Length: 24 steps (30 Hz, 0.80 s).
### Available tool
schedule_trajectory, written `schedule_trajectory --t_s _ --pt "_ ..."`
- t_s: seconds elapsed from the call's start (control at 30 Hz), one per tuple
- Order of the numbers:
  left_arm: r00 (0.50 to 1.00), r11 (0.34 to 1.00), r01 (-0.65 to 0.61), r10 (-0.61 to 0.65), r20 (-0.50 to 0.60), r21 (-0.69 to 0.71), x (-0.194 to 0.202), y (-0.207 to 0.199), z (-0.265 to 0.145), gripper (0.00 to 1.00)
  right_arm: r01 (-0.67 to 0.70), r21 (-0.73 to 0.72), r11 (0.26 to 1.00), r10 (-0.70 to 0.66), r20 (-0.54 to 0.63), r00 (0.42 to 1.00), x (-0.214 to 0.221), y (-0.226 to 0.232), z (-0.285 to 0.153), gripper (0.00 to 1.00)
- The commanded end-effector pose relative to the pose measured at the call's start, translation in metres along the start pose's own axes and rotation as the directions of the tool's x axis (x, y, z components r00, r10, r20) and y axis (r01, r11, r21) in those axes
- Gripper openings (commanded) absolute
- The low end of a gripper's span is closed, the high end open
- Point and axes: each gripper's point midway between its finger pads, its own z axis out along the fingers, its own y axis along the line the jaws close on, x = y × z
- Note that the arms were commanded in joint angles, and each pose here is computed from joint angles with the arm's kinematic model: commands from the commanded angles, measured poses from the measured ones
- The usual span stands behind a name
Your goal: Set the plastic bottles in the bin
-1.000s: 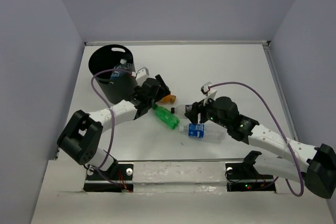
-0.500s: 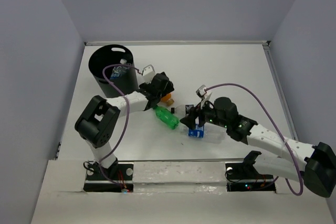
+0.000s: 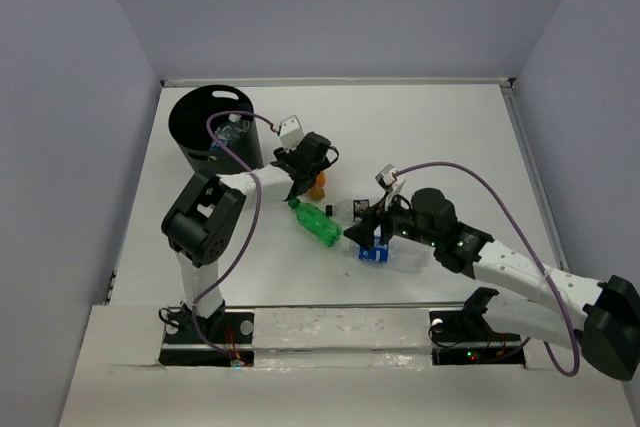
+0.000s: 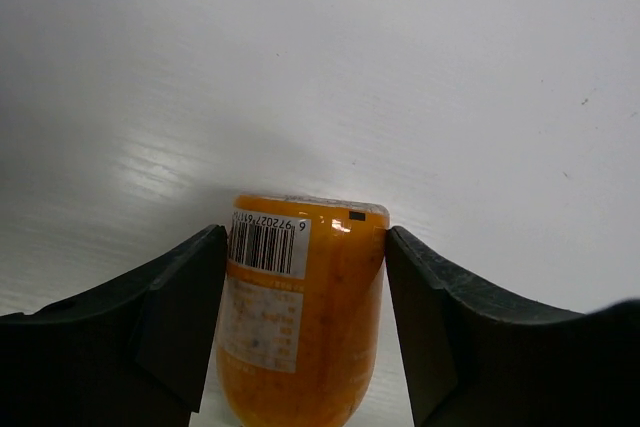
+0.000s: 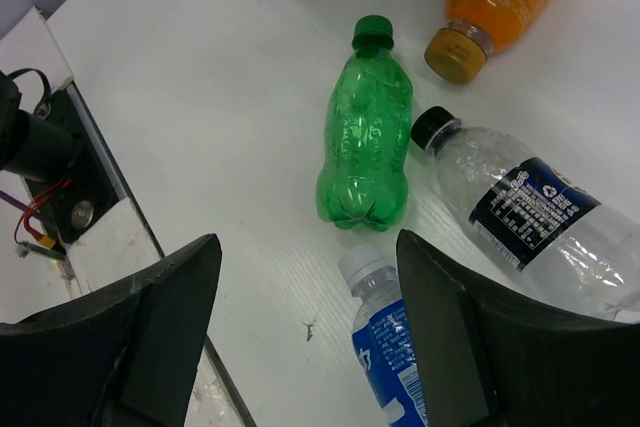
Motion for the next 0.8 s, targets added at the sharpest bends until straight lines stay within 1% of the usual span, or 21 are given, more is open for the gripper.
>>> schedule_trajectory --t_s 0.0,0.1,0.17,0.2,0.27,0.3,0.37,0.53,0.6,0.63,0.73,0.77 --pt "0.997 1.000 -0.015 0.015 0.073 -0.009 -0.017 -0.010 0.008 0.68 0.033 -0.043 0.999 -0.028 0.097 0.995 -0.026 0.013 -0.004 0.78" --pt "0.997 1.000 -0.012 0.012 0.072 -0.002 -0.014 -0.008 0.010 0.57 0.028 -0.048 0.998 -0.023 0.100 0.995 -0.028 0.015 -0.006 0.79" --pt "0.998 1.000 -0.005 0.005 0.070 0.002 -0.014 -0.008 0.010 0.56 0.027 -0.066 0.997 -0.019 0.111 0.994 -0.032 0.020 -0.008 0.79" --pt "0.998 1.000 -0.010 0.009 0.067 0.012 -0.014 -0.009 0.010 0.62 0.026 -0.074 0.997 -0.017 0.113 0.993 -0.033 0.021 -0.009 0.79" --pt "0.999 1.000 -0.029 0.029 0.045 0.009 -0.008 -0.009 0.015 0.69 0.027 -0.082 0.996 -0.016 0.129 0.992 -0.038 0.025 -0.013 0.80" --pt "0.999 0.999 -0.037 0.037 0.040 0.003 -0.006 -0.009 0.017 0.76 0.027 -0.082 0.996 -0.016 0.135 0.991 -0.041 0.025 -0.013 0.80" --pt "0.998 0.998 -0.055 0.055 0.024 -0.010 0.000 -0.006 0.022 0.79 0.026 -0.084 0.996 -0.014 0.139 0.990 -0.042 0.026 -0.015 0.80" --pt "0.996 0.995 -0.091 0.092 0.003 -0.027 0.007 -0.003 0.034 0.79 0.026 -0.109 0.994 -0.010 0.147 0.989 -0.045 0.032 -0.019 0.80" --pt "0.996 0.995 -0.094 0.094 0.004 -0.026 0.006 -0.004 0.035 0.76 0.022 -0.117 0.993 -0.004 0.153 0.988 -0.047 0.034 -0.020 0.80" --pt "0.995 0.995 -0.096 0.096 0.005 -0.020 0.004 -0.005 0.035 0.71 0.023 -0.120 0.992 -0.005 0.154 0.988 -0.047 0.035 -0.020 0.80" --pt "0.996 0.997 -0.083 0.083 0.027 -0.005 -0.008 -0.011 0.029 0.62 0.021 -0.121 0.992 -0.002 0.149 0.989 -0.046 0.035 -0.018 0.80" --pt "0.996 0.997 -0.074 0.073 0.050 0.011 -0.019 -0.016 0.022 0.60 0.018 -0.119 0.993 -0.001 0.143 0.990 -0.045 0.034 -0.017 0.80"
